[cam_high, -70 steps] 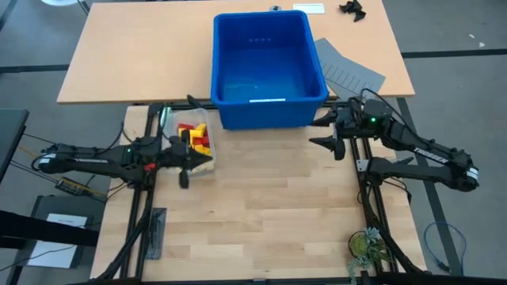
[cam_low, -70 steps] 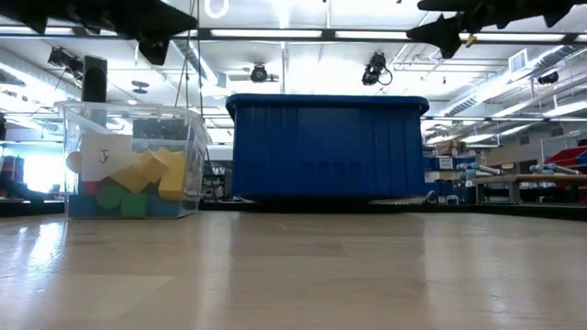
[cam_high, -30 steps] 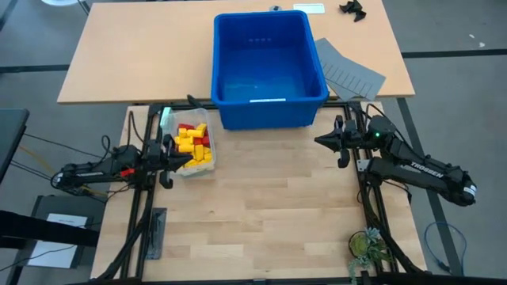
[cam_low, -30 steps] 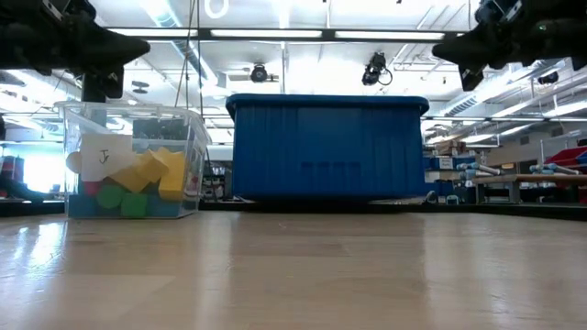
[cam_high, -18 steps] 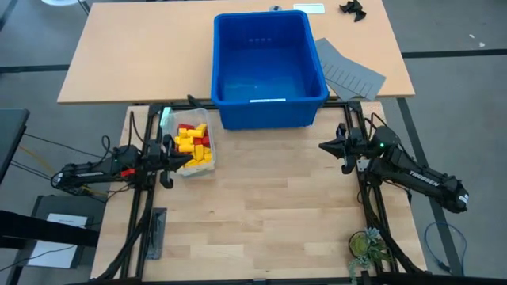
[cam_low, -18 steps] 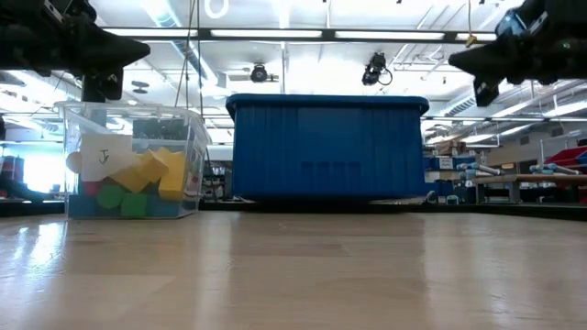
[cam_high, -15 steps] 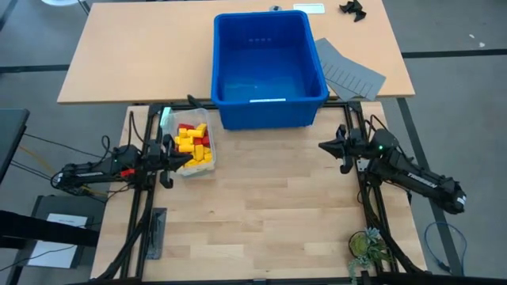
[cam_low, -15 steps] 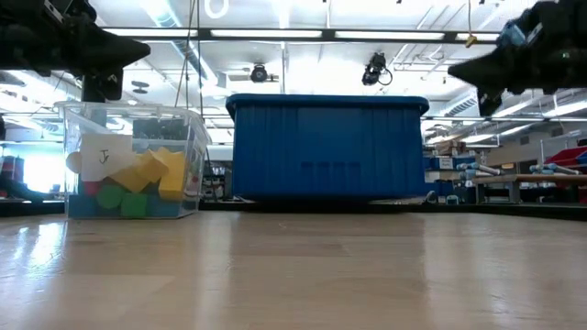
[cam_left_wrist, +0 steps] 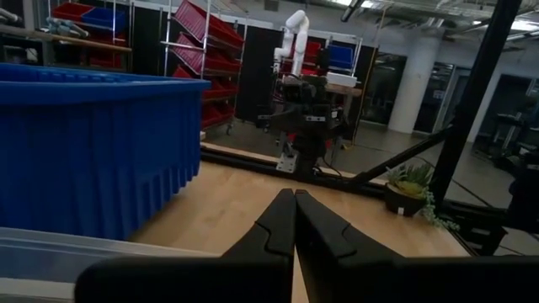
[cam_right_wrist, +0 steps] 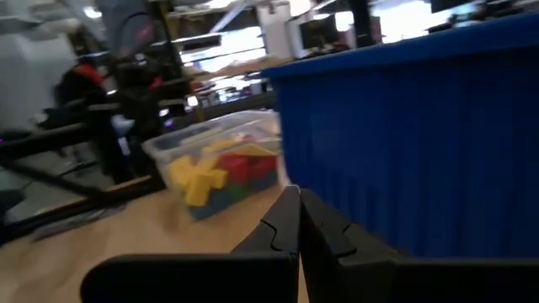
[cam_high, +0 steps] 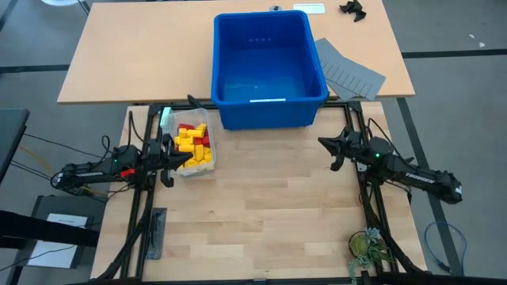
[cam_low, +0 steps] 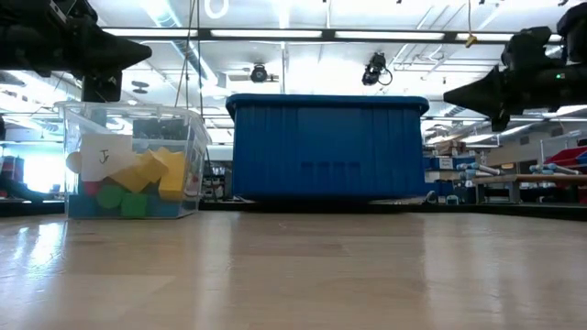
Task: Sort blocks
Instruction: Return to Home Position
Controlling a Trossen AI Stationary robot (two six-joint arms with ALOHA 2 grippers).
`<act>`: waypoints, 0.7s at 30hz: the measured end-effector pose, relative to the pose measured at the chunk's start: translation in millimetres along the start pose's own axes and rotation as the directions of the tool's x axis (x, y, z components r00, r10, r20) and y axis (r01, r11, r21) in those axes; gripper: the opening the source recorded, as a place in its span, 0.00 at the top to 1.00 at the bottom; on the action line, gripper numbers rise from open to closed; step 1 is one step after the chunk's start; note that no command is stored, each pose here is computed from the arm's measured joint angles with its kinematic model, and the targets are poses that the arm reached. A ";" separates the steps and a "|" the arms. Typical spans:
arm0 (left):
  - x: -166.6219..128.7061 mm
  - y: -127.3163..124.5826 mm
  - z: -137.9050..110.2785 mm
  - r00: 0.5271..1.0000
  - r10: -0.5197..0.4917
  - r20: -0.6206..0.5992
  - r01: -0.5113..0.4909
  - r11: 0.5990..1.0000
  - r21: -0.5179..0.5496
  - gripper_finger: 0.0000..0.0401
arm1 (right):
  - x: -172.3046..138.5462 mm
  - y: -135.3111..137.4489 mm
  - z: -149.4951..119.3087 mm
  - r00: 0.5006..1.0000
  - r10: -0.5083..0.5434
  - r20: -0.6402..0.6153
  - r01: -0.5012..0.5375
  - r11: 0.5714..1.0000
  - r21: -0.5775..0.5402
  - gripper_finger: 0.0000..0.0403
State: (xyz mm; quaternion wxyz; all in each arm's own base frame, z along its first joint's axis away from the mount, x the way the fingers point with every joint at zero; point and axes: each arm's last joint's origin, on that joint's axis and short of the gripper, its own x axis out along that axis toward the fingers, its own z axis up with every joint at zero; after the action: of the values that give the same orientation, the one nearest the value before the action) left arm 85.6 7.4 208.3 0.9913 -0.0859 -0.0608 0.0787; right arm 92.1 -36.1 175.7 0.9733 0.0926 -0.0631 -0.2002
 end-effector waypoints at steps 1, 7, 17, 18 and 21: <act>0.0 0.0 -0.1 1.000 0.000 -0.001 0.000 1.000 0.000 0.96 | -0.5 1.8 -0.2 1.000 0.019 0.000 -0.019 1.000 -0.010 1.00; 0.0 0.1 -0.6 1.000 0.001 -0.006 -0.001 1.000 0.005 0.96 | -3.9 8.7 8.9 0.991 0.130 0.029 -0.128 0.990 -0.057 1.00; 0.6 0.7 -5.9 0.999 -0.002 -0.036 0.003 1.000 0.011 0.96 | -2.8 5.9 -6.5 0.984 0.161 -0.075 -0.161 0.987 0.009 1.00; 1.4 1.1 -9.2 0.999 -0.002 -0.039 0.002 1.000 0.011 0.96 | -2.8 5.5 -7.3 0.985 0.152 -0.083 -0.152 0.988 0.006 1.00; 5.2 3.6 -26.3 0.999 -0.002 -0.041 0.002 1.000 0.004 0.96 | -2.8 5.3 -7.2 0.986 0.146 -0.081 -0.147 0.989 -0.004 1.00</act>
State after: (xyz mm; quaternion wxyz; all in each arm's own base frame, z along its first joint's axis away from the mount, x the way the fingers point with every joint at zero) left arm 93.6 7.5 182.5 0.9926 -0.0852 -0.0404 0.0759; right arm 92.7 -29.1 169.5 0.9876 0.0906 -0.0297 -0.1246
